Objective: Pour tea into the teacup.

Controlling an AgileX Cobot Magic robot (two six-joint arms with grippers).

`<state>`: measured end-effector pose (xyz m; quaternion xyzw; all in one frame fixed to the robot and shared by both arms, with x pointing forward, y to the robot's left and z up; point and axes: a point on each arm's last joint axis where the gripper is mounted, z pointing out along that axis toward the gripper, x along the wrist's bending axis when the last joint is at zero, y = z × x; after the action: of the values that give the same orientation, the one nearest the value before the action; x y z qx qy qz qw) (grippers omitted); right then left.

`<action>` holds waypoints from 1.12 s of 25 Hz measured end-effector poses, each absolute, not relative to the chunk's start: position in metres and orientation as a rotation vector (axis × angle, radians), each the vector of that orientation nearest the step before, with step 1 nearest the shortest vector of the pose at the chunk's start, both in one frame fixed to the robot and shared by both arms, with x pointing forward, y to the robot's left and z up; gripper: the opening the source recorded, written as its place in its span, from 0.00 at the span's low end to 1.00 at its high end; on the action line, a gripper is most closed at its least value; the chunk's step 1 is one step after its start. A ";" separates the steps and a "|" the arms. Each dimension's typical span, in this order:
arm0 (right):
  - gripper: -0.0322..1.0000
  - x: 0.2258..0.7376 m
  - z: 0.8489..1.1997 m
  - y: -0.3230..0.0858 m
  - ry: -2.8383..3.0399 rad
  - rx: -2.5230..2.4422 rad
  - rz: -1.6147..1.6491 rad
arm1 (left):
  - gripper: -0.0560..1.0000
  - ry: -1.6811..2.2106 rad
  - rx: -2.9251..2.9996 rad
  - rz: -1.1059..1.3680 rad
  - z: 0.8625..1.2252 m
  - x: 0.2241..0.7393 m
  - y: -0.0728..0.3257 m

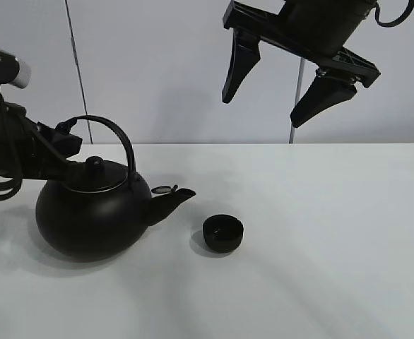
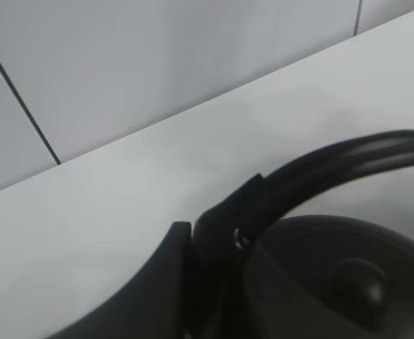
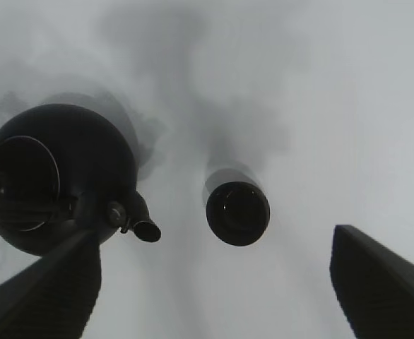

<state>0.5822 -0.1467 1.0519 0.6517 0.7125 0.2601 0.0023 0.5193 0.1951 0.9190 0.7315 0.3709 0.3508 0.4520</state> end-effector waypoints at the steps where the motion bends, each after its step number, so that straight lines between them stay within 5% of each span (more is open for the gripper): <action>1: 0.62 0.582 1.052 -0.147 2.235 2.044 0.816 | 0.16 0.909 1.816 0.865 0.920 0.521 0.194; 28: 0.62 0.584 1.053 -0.146 2.226 2.026 0.837 | 0.16 0.810 1.954 0.839 0.941 0.548 0.165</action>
<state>0.5838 -0.1464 1.0527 0.6486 0.7124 0.2679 0.0088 0.5484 0.1650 0.9408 0.7793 0.3233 0.3345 0.4198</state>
